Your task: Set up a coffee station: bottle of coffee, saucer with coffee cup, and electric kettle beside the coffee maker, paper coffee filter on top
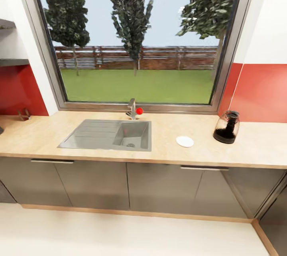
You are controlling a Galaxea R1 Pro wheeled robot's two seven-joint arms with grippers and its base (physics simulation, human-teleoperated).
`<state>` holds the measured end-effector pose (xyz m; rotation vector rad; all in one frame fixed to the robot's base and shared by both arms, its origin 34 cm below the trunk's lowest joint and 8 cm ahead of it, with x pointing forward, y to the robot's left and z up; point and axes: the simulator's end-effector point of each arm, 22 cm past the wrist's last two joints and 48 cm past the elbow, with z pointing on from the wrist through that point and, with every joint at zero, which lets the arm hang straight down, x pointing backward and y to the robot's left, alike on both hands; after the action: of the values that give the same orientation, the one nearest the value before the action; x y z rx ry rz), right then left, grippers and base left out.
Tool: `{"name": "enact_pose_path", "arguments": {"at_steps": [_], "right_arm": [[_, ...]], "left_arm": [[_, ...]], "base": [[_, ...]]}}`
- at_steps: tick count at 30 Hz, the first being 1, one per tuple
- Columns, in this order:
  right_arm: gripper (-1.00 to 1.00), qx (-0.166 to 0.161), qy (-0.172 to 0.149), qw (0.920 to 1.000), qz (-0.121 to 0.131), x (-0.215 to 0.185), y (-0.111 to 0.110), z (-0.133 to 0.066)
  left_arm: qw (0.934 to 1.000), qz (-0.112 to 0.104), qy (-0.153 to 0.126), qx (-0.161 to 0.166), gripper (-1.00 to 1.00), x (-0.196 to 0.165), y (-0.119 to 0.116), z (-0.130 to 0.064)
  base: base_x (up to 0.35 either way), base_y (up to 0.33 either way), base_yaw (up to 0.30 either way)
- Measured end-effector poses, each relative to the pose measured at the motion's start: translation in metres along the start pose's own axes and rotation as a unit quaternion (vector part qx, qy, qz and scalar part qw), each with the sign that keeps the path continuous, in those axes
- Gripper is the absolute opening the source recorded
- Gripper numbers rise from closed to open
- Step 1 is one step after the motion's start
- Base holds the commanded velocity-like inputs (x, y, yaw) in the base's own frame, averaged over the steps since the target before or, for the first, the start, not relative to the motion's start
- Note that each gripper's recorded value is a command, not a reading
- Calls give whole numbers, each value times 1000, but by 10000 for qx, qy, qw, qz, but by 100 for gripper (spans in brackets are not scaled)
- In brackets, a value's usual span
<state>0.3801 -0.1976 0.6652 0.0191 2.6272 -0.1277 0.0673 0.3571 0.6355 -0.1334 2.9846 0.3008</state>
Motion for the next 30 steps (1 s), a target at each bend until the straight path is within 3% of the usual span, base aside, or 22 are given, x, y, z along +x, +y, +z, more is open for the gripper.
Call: {"name": "enact_pose_path", "arguments": {"at_steps": [6,11,19,30], "right_arm": [[-100,6,0,10000,10,0,0,0],[-100,-9,1,10000,16,0,3,-1],[-100,-10,0,10000,17,0,3,-1],[-100,-15,-1,10000,17,0,3,-1]], "left_arm": [[10000,-45,-4,5,100,0,-2,0],[9999,-93,-2,113,100,1,-20,-2],[9999,-116,-33,120,100,-3,-22,-1],[9998,-125,-34,121,100,-2,-22,-1]], "base": [[0,0,278],[0,0,278],[5,0,278],[201,177,278]]}}
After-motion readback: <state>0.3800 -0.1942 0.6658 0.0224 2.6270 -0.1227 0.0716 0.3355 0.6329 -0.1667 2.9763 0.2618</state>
